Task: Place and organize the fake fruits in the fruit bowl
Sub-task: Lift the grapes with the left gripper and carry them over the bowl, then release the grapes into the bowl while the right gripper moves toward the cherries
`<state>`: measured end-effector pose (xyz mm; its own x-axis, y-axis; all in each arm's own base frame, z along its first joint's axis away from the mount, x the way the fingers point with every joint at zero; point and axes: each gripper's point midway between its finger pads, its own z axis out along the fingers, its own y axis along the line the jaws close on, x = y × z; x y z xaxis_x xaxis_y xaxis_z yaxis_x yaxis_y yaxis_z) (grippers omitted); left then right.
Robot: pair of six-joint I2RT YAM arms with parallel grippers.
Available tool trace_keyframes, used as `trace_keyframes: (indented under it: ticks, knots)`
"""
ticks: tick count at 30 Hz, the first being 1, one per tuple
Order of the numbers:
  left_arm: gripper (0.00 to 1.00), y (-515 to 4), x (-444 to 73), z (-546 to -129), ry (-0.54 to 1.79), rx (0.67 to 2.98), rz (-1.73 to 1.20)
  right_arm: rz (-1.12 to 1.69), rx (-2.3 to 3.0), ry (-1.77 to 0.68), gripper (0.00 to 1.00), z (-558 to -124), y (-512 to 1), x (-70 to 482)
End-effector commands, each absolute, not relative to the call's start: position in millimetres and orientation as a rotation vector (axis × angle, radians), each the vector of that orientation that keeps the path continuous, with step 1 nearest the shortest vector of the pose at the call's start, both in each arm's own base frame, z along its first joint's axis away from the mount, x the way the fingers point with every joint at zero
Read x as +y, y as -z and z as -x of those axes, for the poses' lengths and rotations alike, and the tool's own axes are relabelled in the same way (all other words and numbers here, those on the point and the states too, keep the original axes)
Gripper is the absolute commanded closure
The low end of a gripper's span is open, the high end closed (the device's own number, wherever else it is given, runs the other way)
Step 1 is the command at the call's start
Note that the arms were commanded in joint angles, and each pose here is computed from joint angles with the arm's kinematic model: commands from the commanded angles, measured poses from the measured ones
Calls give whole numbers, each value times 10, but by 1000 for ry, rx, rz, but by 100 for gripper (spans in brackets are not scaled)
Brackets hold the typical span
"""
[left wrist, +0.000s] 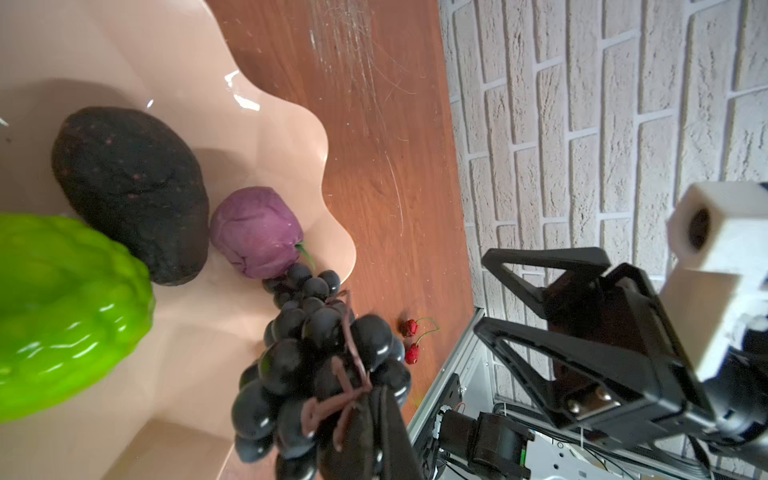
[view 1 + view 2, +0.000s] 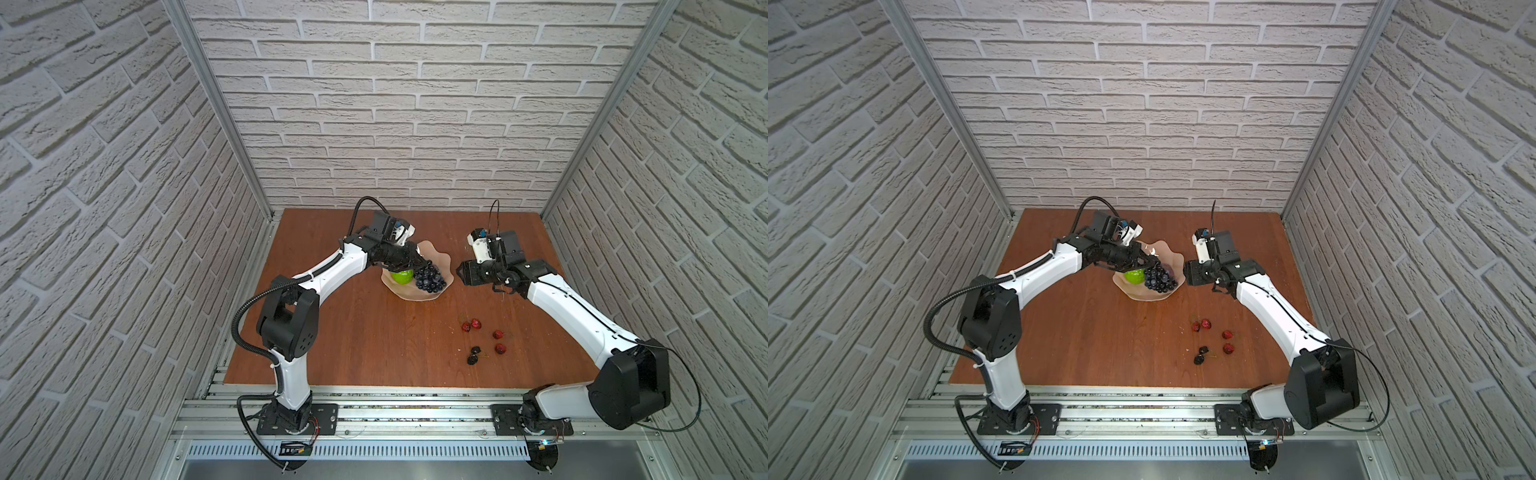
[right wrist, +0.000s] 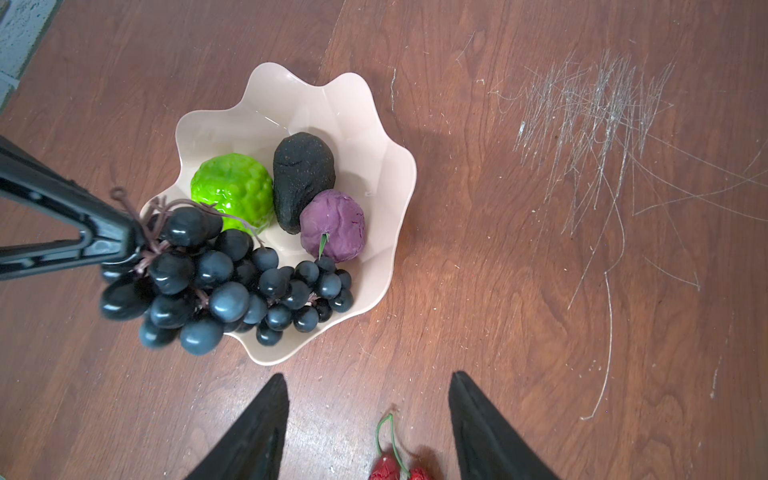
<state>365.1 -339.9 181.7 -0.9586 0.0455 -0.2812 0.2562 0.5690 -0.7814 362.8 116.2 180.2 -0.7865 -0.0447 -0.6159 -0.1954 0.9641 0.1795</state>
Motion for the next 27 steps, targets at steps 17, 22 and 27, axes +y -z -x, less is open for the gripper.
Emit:
trace_keyframes:
  ticks: [17,22,27]
  knots:
    - [93,-1317,-3098,-3737,1083,2626,-347,180,2454,-311,37,-3647,-1837,1161]
    - [79,-1264,-3033,-3740,1030,2628,-336,184,2455,-319,37,-3655,-1840,1175]
    - [68,-1269,-2940,-3750,973,2626,-321,185,2450,-325,37,-3664,-1873,1186]
